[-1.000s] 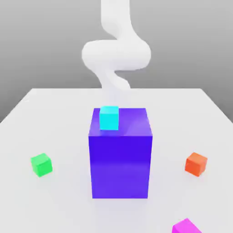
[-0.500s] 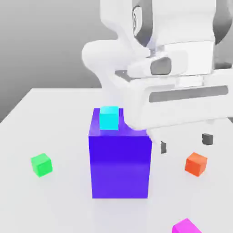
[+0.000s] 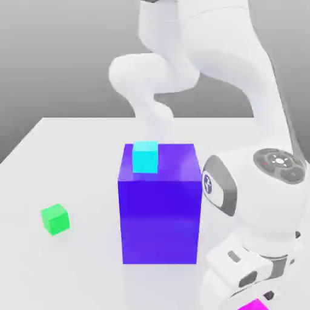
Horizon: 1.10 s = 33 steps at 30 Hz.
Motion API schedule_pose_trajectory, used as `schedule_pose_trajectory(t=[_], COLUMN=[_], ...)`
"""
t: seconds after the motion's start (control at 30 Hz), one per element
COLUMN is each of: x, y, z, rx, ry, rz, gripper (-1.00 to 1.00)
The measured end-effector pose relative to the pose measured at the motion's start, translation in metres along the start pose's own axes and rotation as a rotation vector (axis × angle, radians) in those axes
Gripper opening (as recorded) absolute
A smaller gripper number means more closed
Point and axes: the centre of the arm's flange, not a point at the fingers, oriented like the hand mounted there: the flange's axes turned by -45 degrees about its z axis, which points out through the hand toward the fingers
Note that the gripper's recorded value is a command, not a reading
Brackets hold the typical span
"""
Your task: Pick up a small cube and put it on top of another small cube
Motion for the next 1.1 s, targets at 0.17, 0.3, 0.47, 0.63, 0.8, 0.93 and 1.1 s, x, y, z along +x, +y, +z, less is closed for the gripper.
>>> schedule_pose_trajectory(t=[0.17,0.3,0.47,0.63,0.8,0.93,1.1], x=[0.000,-0.001,-0.068,-0.174,-0.366,-0.428,-0.433], y=[0.000,0.001,0.101,0.187,0.258,0.244,0.243], z=[0.003,-0.045,-0.076,-0.096,-0.110,-0.097,-0.058], rx=[0.000,0.000,-0.048,-0.073,-0.048,-0.002,0.003], ry=[-0.001,-0.001,-0.009,-0.016,-0.015,0.001,0.003], rz=[0.000,0.002,0.278,0.624,1.200,1.415,1.432], gripper=[-1.00,-1.00,-1.00,-1.00,-1.00,-1.00,-1.00])
